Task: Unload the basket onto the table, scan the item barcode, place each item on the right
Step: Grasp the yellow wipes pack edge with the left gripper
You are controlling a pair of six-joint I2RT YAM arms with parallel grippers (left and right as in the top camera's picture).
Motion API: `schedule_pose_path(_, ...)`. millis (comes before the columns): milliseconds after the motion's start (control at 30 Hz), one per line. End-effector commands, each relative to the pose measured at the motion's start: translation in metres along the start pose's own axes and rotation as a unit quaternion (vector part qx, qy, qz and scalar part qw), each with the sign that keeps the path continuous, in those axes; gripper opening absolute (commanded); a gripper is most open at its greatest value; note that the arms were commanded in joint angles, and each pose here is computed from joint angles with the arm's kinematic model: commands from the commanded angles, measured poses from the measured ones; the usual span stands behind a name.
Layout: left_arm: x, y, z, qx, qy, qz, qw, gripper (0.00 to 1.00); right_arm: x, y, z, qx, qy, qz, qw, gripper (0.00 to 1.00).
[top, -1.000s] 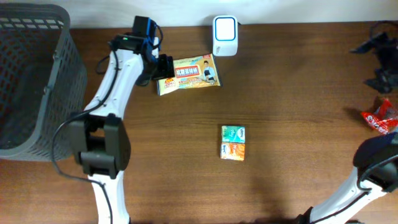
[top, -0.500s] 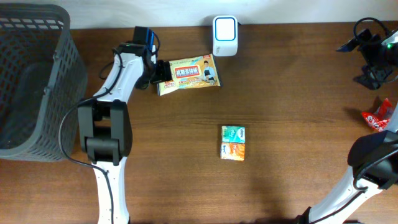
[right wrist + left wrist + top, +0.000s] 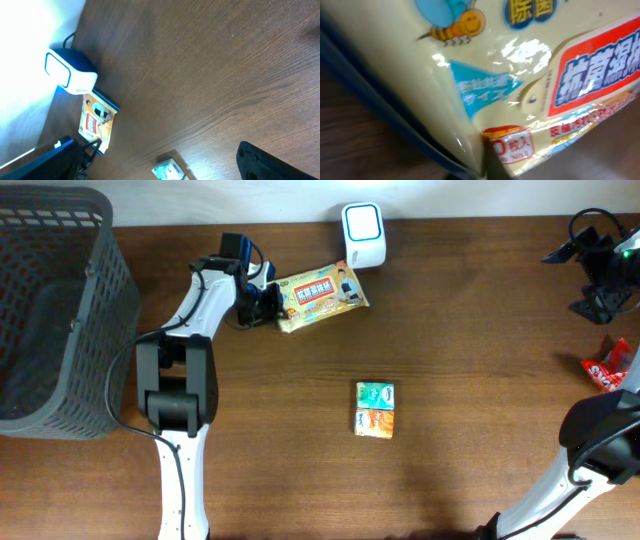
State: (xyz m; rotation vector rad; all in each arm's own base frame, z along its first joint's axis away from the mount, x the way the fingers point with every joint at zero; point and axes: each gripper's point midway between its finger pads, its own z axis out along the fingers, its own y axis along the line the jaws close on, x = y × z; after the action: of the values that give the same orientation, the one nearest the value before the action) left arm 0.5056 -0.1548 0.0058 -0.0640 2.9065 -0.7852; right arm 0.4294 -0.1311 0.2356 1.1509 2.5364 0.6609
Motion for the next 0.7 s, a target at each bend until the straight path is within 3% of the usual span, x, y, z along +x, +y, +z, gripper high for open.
schedule_pose_path(0,0.012,0.013,0.011,0.004,0.028,-0.015,0.999,0.0,0.0,-0.001,0.002,0.006,0.0,0.0,1.0,0.99)
schedule_pose_path(167,0.014,0.021,-0.014,-0.01,0.045,-0.015,0.999,0.0,0.0,-0.001,0.002,0.006,0.0,0.0,1.0,0.99)
schedule_pose_path(300,0.014,0.039,-0.067,-0.121,0.042,-0.016,0.992,0.0,0.0,-0.001,0.002,0.006,0.0,0.0,1.0,0.98)
schedule_pose_path(433,0.008,0.037,-0.118,-0.187,0.009,-0.004,0.982,0.0,0.0,-0.001,0.002,0.006,0.0,0.0,1.0,0.98)
schedule_pose_path(667,0.001,0.003,-0.206,-0.214,-0.084,0.023,0.973,0.0,0.0,-0.001,0.002,0.006,0.0,0.0,1.0,0.98)
